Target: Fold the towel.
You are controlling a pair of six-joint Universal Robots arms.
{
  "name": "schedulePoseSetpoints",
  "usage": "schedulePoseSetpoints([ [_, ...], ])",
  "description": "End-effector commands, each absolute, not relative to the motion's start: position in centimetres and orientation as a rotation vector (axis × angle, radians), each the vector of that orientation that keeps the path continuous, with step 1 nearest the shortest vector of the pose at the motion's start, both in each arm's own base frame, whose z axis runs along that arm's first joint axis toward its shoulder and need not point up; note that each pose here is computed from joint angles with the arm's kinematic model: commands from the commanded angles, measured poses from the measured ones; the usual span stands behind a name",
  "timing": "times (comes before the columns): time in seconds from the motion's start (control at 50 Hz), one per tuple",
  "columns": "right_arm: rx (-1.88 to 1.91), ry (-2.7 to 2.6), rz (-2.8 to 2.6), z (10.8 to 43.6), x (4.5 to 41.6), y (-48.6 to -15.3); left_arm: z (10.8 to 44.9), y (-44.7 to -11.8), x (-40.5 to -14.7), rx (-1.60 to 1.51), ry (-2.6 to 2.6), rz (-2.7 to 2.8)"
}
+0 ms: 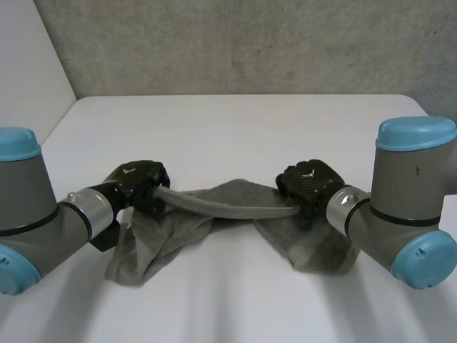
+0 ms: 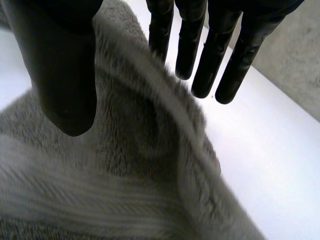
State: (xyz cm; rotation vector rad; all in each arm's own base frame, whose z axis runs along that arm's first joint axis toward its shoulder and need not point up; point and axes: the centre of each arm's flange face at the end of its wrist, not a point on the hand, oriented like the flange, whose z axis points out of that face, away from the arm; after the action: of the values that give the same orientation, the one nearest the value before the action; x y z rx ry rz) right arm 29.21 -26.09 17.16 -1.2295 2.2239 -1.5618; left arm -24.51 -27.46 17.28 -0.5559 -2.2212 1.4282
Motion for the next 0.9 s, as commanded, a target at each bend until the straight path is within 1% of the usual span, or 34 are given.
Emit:
schedulePoseSetpoints([
  [0.02, -1.196, 2.279, -1.567, 16.4, 28.2, -27.2, 17.2, -27.5, -24.5, -0.553, -2.208, 1.448],
  [0.12, -1.147, 2.273, -1.657, 16.2, 27.3, -28.7, 16.8, -27.5, -24.4, -0.556, -2.212, 1.443],
  [0.26, -1.144, 2.280, -1.662, 15.3, 27.1, -29.4, 16.6, -27.4, -24.2, -0.552, -2.224, 1.435],
  [0.3, -1.141, 2.284, -1.661, 15.3, 27.0, -29.5, 16.6, -27.4, -24.1, -0.551, -2.226, 1.432],
  [0.4, -1.131, 2.265, -1.700, 16.6, 26.8, -29.6, 16.9, -27.2, -24.0, -0.553, -2.218, 1.440],
  [0.44, -1.117, 2.227, -1.765, 18.6, 26.7, -29.3, 17.4, -27.1, -24.3, -0.565, -2.203, 1.451],
  [0.46, -1.117, 2.227, -1.765, 18.6, 26.7, -29.3, 17.4, -27.1, -24.3, -0.565, -2.202, 1.451],
  [0.5, -1.126, 2.199, -1.796, 20.5, 26.5, -28.7, 19.3, -26.9, -24.3, -0.567, -2.161, 1.511],
  [0.52, -1.126, 2.199, -1.796, 20.5, 26.5, -28.6, 19.3, -26.9, -24.3, -0.567, -2.161, 1.512],
  [0.54, -1.134, 2.192, -1.792, 21.6, 26.4, -28.2, 20.6, -26.9, -24.0, -0.564, -2.134, 1.555],
  [0.56, -1.134, 2.192, -1.792, 21.6, 26.4, -28.2, 20.6, -26.9, -24.0, -0.564, -2.134, 1.556],
  [0.6, -1.163, 2.196, -1.742, 23.9, 25.8, -27.1, 23.3, -26.4, -23.7, -0.568, -2.082, 1.633],
  [0.62, -1.163, 2.196, -1.742, 24.0, 25.8, -27.1, 23.3, -26.4, -23.7, -0.568, -2.082, 1.633],
  [0.66, -1.204, 2.192, -1.728, 27.3, 24.7, -26.2, 26.2, -25.9, -23.1, -0.561, -2.030, 1.718],
  [0.68, -1.204, 2.192, -1.728, 27.3, 24.7, -26.2, 26.2, -25.9, -23.1, -0.561, -2.030, 1.718],
  [0.72, -1.253, 2.195, -1.718, 30.0, 23.3, -25.5, 28.5, -25.8, -21.9, -0.530, -2.020, 1.777],
  [0.74, -1.253, 2.195, -1.718, 30.0, 23.3, -25.5, 28.6, -25.8, -21.9, -0.530, -2.020, 1.777],
  [0.76, -1.285, 2.186, -1.729, 31.2, 22.8, -25.3, 29.4, -25.9, -21.3, -0.512, -2.032, 1.792],
  [0.78, -1.285, 2.186, -1.729, 31.2, 22.8, -25.3, 29.4, -25.9, -21.3, -0.512, -2.032, 1.792],
  [0.82, -1.355, 2.184, -1.754, 32.8, 22.1, -25.3, 30.5, -26.2, -20.4, -0.487, -2.068, 1.786],
  [0.9, -1.437, 2.202, -1.745, 33.1, 21.7, -25.6, 30.4, -26.3, -20.4, -0.488, -2.106, 1.746],
])
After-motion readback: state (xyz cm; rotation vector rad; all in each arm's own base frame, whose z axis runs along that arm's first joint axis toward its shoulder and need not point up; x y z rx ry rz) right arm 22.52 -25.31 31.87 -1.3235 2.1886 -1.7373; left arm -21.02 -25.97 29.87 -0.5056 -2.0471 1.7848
